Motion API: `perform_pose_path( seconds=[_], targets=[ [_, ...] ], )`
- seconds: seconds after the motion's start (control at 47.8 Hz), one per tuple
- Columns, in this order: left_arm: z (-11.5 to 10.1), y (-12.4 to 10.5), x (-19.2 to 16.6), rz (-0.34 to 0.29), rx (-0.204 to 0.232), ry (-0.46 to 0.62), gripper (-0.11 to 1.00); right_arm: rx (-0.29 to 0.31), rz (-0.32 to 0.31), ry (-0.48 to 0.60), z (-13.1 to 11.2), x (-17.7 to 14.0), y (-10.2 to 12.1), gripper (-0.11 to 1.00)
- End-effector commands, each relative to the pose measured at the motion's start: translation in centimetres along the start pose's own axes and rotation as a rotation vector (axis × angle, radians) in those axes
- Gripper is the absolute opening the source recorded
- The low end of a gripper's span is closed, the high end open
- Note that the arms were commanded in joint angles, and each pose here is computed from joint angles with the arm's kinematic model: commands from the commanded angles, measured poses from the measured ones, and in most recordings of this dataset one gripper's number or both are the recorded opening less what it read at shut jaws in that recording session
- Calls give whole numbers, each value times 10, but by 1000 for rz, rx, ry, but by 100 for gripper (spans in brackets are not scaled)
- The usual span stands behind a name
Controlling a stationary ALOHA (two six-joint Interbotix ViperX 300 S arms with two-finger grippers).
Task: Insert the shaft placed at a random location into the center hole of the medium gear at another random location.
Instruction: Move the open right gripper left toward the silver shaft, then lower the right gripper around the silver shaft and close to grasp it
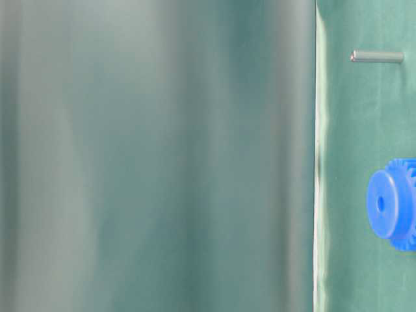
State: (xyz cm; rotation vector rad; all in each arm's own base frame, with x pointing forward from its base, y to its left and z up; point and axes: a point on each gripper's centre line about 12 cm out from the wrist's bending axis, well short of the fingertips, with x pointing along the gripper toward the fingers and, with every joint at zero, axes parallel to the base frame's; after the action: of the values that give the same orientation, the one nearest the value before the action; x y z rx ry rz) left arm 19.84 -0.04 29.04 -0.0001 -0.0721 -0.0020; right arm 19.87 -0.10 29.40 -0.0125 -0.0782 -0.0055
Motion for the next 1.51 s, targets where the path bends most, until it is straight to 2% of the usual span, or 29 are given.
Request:
perform_pose_path(
  seconds=[0.0, 0.23, 0.481, 0.523, 0.586, 0.775, 0.858, 0.879, 0.984, 1.235, 1.486],
  targets=[
    [11, 0, 4, 0, 9, -12, 0, -8, -4, -21, 7, 2, -1, 1],
    [10, 1, 4, 1, 9, 2, 0, -8, -22, -1, 6, 6, -5, 1],
    [9, 0, 4, 0, 11, 5, 0, 5, -115, 113, -21, 19, -25, 1],
    [9, 1, 4, 2, 11, 6, 0, 7, -133, 134, -28, 22, -30, 5],
    [9, 0, 4, 0, 9, 8, 0, 10, -159, 174, -39, 27, -36, 15],
    [8, 0, 4, 0, 9, 12, 0, -3, -189, 325, -81, 43, -49, 68],
    [9, 0, 4, 0, 9, 12, 0, 5, -207, 377, -101, 52, -55, 89],
    [9, 1, 4, 2, 9, 11, 0, 8, -211, 388, -106, 54, -57, 91],
    [9, 0, 4, 0, 11, 9, 0, 14, -240, 427, -125, 61, -67, 86],
    [6, 0, 4, 0, 9, 29, 0, 29, -273, 517, -168, 67, -80, 87],
    [5, 0, 4, 0, 9, 37, 0, 40, -279, 539, -189, 75, -83, 87]
  ],
)
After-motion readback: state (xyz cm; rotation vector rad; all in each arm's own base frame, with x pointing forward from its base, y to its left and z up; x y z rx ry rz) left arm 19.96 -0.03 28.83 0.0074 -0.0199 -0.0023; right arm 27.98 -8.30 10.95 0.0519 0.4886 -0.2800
